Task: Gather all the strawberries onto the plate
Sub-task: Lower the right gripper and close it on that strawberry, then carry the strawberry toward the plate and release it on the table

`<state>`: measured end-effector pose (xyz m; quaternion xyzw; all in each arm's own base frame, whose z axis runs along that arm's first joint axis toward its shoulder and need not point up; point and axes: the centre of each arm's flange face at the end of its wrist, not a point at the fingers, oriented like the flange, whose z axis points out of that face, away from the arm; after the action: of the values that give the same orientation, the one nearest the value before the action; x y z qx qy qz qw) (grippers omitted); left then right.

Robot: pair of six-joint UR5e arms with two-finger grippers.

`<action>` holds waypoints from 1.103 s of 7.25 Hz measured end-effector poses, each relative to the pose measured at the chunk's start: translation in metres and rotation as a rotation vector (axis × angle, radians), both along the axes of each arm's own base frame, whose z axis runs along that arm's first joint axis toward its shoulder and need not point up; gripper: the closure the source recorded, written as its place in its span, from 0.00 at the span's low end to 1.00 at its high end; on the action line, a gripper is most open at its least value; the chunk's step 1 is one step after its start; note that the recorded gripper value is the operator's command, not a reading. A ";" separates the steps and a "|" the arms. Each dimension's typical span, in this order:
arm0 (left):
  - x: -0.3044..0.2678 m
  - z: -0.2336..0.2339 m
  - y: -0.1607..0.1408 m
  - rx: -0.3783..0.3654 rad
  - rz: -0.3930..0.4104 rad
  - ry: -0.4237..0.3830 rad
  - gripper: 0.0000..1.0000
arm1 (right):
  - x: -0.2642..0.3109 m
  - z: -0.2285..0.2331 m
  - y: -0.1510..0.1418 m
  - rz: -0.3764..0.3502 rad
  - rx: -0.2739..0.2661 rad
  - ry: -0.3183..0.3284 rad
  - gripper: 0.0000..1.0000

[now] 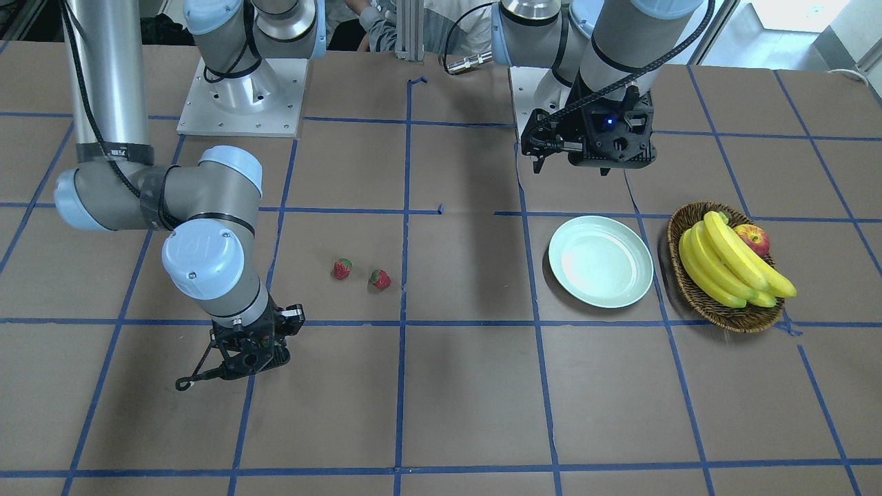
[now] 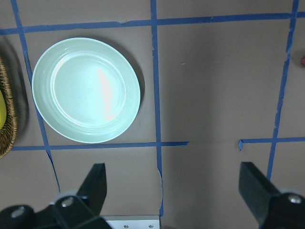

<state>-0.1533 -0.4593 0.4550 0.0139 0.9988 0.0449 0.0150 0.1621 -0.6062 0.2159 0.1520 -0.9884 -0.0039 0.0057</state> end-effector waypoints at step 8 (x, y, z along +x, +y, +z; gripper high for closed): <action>0.000 0.006 0.001 -0.014 -0.001 0.006 0.00 | 0.223 0.038 0.099 -0.088 0.030 -0.092 1.00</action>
<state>-0.1531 -0.4586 0.4607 0.0146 0.9991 0.0377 0.0122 0.3847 -0.5070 0.2534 0.1087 -0.9931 -0.0118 -0.0422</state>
